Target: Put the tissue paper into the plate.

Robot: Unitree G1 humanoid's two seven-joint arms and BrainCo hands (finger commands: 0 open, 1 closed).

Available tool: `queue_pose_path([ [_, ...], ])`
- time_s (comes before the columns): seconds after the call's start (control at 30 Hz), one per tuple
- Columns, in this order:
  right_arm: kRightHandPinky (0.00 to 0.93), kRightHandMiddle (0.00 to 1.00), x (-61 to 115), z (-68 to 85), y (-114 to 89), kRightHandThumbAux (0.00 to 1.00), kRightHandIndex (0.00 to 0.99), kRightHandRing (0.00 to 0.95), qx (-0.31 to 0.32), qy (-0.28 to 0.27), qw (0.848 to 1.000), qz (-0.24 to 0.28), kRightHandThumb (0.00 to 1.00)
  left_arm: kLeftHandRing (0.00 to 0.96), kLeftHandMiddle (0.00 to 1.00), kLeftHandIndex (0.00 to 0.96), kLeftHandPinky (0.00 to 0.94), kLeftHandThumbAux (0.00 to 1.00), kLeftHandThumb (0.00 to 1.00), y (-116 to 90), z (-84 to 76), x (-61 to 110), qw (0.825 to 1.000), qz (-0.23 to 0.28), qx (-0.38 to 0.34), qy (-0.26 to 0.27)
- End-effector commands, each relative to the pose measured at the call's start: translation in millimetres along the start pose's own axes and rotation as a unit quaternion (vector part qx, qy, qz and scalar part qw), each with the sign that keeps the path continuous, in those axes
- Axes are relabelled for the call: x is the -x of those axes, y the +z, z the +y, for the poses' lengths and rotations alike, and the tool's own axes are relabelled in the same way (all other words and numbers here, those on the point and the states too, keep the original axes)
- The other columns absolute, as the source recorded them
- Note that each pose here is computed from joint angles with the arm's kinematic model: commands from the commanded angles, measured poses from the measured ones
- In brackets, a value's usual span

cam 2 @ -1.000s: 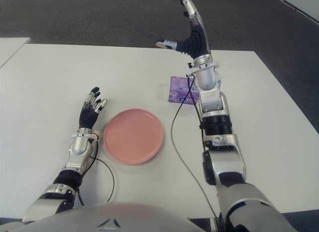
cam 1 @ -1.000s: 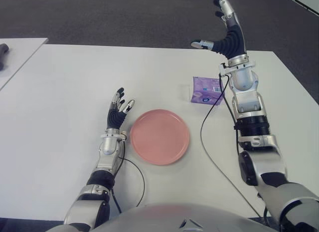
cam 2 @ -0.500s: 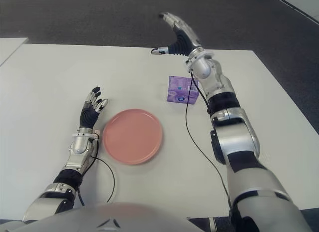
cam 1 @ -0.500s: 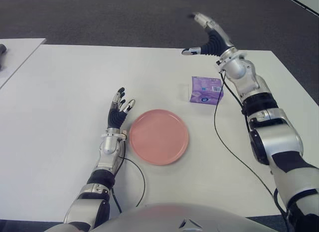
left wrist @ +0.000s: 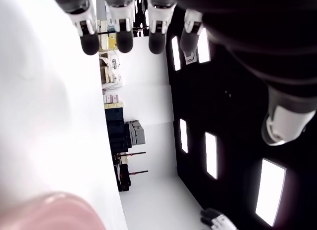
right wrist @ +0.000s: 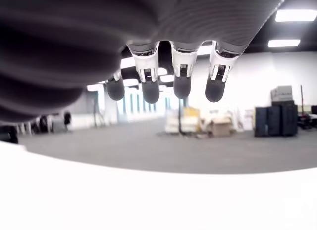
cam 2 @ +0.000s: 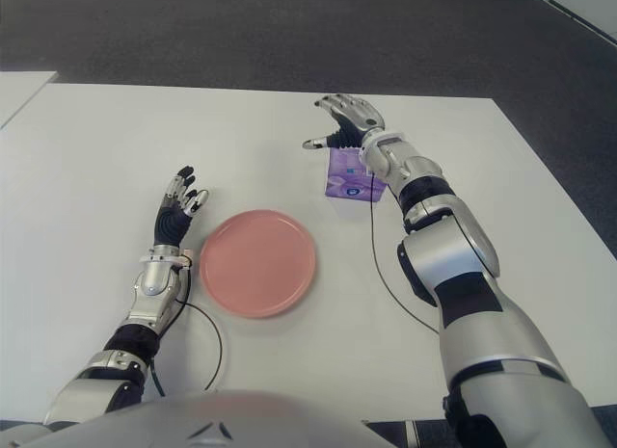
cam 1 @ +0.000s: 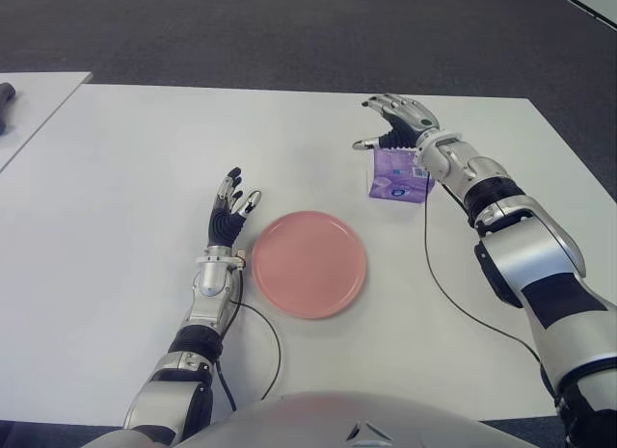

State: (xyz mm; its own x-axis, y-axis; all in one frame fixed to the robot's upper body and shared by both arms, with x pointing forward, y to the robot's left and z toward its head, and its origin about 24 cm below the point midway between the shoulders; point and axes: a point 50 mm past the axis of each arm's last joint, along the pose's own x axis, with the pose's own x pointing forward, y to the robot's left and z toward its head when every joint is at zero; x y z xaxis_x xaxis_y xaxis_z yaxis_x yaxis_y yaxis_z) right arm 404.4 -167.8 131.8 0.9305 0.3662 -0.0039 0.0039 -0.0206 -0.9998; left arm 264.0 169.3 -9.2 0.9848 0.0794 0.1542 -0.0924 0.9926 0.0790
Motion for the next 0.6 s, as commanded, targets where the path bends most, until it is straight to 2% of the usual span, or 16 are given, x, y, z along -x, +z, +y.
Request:
queue_pose_path([
  [0.03,0.0,0.0,1.8,5.3,-3,0.245,0.0,0.0,0.022,0.013,1.0,0.011,0.381,0.0,0.0,0.0,0.0,0.475,0.0,-5,0.8,3.5,1.0,0.011,0.003,-0.001],
  [0.6,0.0,0.0,5.9,16.5,-13,0.265,0.0,0.0,0.018,0.049,0.997,0.063,0.369,0.0,0.0,0.0,0.0,0.459,0.0,-7,1.0,3.8,1.0,0.017,0.003,0.008],
])
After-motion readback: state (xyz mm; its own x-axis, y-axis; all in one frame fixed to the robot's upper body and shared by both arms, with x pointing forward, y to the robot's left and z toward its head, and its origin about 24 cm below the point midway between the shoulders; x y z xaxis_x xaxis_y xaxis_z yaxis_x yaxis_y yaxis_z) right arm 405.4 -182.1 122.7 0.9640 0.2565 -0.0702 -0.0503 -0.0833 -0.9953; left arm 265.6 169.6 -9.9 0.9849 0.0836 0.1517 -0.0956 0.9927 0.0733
